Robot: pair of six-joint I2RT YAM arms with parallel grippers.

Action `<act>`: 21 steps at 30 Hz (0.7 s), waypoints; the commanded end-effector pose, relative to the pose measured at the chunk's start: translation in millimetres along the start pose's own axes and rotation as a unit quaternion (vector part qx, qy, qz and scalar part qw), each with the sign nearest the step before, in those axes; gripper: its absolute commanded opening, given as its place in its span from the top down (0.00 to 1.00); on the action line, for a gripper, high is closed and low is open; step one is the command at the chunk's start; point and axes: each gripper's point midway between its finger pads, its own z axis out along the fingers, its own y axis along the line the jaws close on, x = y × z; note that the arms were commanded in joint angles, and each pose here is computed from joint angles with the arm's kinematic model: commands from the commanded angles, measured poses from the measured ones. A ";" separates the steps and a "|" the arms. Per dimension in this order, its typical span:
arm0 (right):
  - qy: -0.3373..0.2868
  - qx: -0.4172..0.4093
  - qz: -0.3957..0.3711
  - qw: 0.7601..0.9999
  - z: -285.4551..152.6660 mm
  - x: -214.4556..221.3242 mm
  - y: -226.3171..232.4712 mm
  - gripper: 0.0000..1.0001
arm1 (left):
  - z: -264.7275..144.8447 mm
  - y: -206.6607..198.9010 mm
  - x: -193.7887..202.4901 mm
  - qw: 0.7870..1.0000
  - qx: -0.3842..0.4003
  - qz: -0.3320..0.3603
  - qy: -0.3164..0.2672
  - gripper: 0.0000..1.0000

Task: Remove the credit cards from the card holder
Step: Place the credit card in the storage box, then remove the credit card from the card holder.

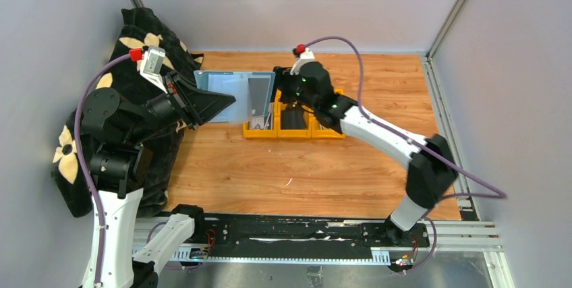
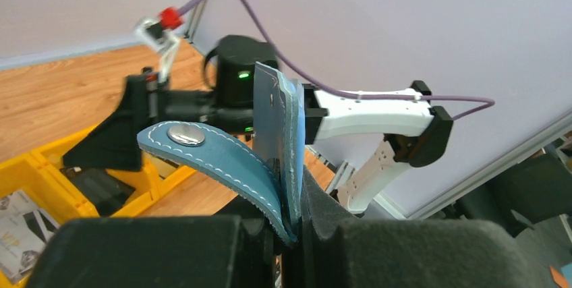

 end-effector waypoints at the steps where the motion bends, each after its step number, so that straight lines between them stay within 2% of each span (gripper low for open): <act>1: -0.069 -0.109 0.038 0.991 -54.6 -42.3 35.7 0.21 | -1.3 -19.4 -10.2 0.999 0.037 0.008 -0.014 1.00; 4: -0.099 -0.202 0.059 0.973 -98.5 -51.3 59.8 0.20 | 0.2 -20.1 -10.0 0.999 0.044 0.002 -0.012 1.00; 7: -0.113 -0.305 0.061 0.943 -139.1 -51.3 88.1 0.19 | 0.9 -22.9 -9.2 0.998 0.055 -0.002 -0.008 1.00; 11: -0.124 -0.442 0.063 0.886 -193.7 -44.1 116.9 0.21 | -0.9 -29.6 -7.3 0.997 0.071 -0.003 -0.002 1.00; 13: -0.147 -0.519 0.043 0.841 -229.4 -44.9 131.9 0.22 | -1.4 -29.9 -6.2 0.997 0.073 -0.003 0.000 1.00; 15: -0.158 -0.570 0.043 0.805 -252.7 -45.3 139.8 0.23 | -1.8 -30.7 -4.8 0.997 0.075 -0.006 0.001 1.00; 16: -0.158 -0.583 0.051 0.796 -257.7 -47.7 141.8 0.24 | -1.8 -30.8 -4.0 0.997 0.077 -0.007 0.003 1.00; 21: -0.161 -0.601 0.052 0.781 -262.7 -66.3 154.1 0.28 | -2.4 -30.2 -1.1 0.997 0.078 -0.011 0.004 1.00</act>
